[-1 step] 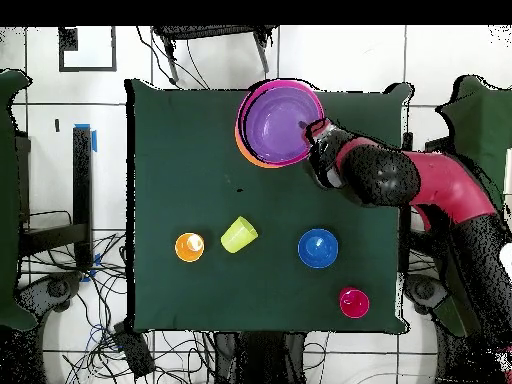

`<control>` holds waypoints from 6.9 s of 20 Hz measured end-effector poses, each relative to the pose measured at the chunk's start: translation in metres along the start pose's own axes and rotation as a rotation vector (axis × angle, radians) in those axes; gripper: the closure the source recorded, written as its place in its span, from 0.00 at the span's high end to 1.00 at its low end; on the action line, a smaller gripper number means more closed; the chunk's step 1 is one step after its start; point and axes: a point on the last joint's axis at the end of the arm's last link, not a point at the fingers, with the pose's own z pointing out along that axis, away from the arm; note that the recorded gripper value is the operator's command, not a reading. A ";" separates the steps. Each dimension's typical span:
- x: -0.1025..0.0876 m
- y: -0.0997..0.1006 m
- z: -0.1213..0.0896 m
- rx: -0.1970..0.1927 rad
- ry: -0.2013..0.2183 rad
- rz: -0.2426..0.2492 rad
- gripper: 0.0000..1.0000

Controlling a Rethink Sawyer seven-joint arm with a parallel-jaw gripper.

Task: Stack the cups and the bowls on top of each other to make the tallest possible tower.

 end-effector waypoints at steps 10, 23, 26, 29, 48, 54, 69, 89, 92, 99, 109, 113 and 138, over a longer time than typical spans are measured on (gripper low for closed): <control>-0.009 -0.010 -0.032 -0.018 0.028 0.038 1.00; 0.020 0.003 -0.026 -0.024 0.050 -0.011 1.00; 0.025 0.011 -0.022 -0.035 0.044 -0.023 1.00; 0.028 0.016 -0.019 -0.043 0.040 -0.032 1.00; 0.033 0.013 0.000 -0.081 0.026 -0.033 1.00; 0.034 0.009 0.004 -0.081 0.029 -0.030 1.00; 0.040 0.001 0.016 -0.084 0.050 -0.023 1.00; 0.042 -0.007 0.022 -0.083 0.058 -0.021 1.00; 0.042 -0.007 0.022 -0.082 0.057 -0.023 1.00; 0.042 -0.008 0.023 -0.081 0.056 -0.027 1.00; 0.044 -0.009 0.025 -0.081 0.060 -0.027 1.00; 0.047 -0.011 0.029 -0.083 0.069 -0.023 1.00; 0.037 0.004 0.000 -0.070 0.021 -0.053 1.00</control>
